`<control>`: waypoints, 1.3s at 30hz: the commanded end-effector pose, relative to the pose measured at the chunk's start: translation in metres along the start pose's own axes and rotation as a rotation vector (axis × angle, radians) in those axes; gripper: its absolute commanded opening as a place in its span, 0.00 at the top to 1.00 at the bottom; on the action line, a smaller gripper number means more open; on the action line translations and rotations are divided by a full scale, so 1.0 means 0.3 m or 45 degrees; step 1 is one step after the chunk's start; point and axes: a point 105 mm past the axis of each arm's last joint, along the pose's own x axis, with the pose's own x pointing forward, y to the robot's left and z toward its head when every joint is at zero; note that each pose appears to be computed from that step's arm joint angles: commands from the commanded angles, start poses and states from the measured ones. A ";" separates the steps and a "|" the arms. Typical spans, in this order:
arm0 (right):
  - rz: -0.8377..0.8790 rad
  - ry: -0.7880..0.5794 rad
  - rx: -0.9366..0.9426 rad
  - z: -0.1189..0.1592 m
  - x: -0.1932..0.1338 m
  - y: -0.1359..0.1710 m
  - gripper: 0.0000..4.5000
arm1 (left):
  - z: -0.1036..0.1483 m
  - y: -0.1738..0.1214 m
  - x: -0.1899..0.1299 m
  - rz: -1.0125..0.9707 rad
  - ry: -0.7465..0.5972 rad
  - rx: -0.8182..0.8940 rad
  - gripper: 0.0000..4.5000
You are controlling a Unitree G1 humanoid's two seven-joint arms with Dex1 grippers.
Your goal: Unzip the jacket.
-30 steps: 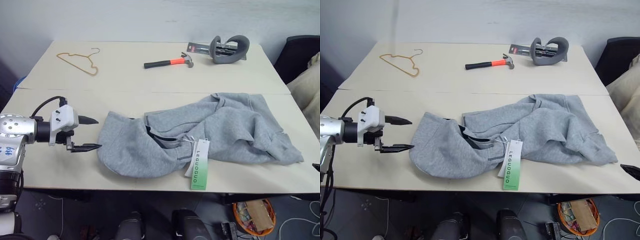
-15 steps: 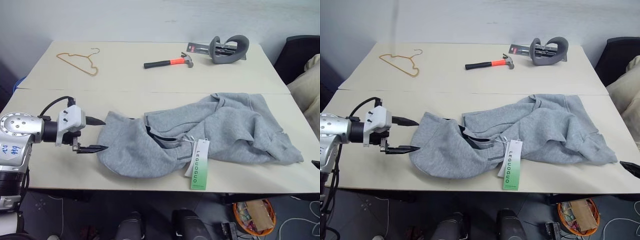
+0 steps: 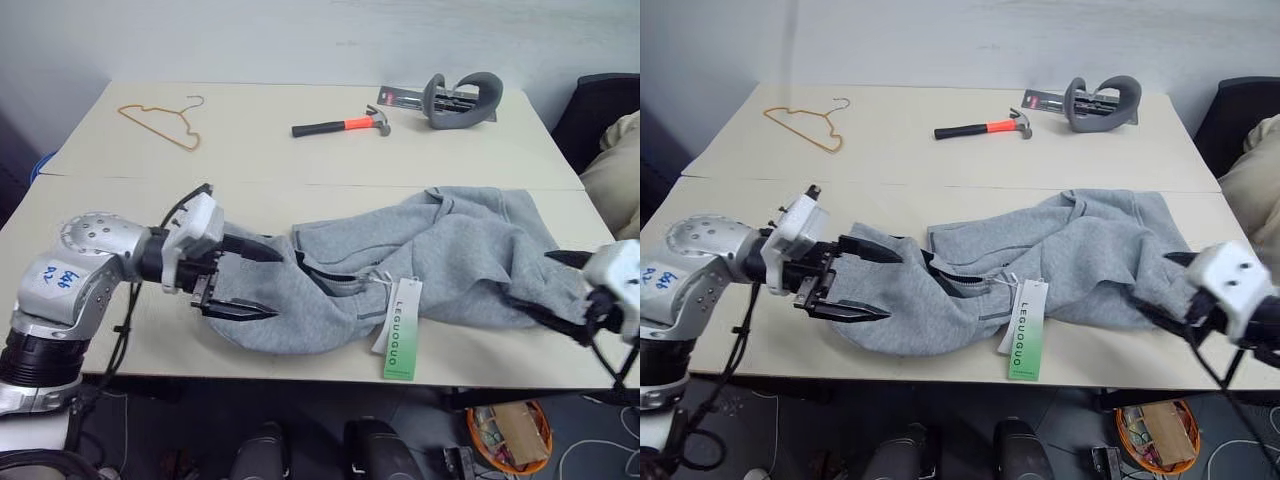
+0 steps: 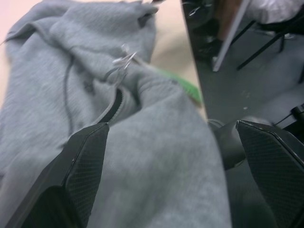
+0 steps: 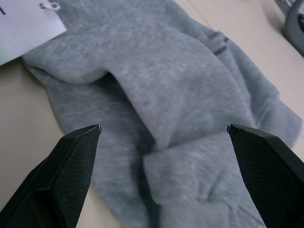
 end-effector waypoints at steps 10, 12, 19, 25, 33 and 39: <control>-0.210 -0.062 -0.119 0.004 0.172 -0.050 0.27 | 0.031 0.026 0.041 -0.015 -0.028 0.078 0.00; -0.182 -0.069 -0.116 0.002 0.193 -0.039 0.41 | 0.032 0.030 0.046 -0.013 -0.030 0.086 0.00; -0.182 -0.094 -0.098 0.011 0.182 -0.042 0.94 | 0.042 0.044 0.060 -0.011 -0.045 0.111 0.00; -0.039 -0.172 0.191 0.045 0.021 0.040 1.00 | 0.018 0.038 0.086 -0.068 -0.024 0.126 0.00; 0.336 0.038 0.556 0.018 -0.248 0.344 1.00 | -0.053 0.038 0.119 -0.171 0.072 0.189 0.00; 0.441 0.252 0.672 -0.057 -0.277 0.510 1.00 | -0.068 0.044 0.128 -0.198 0.096 0.221 0.00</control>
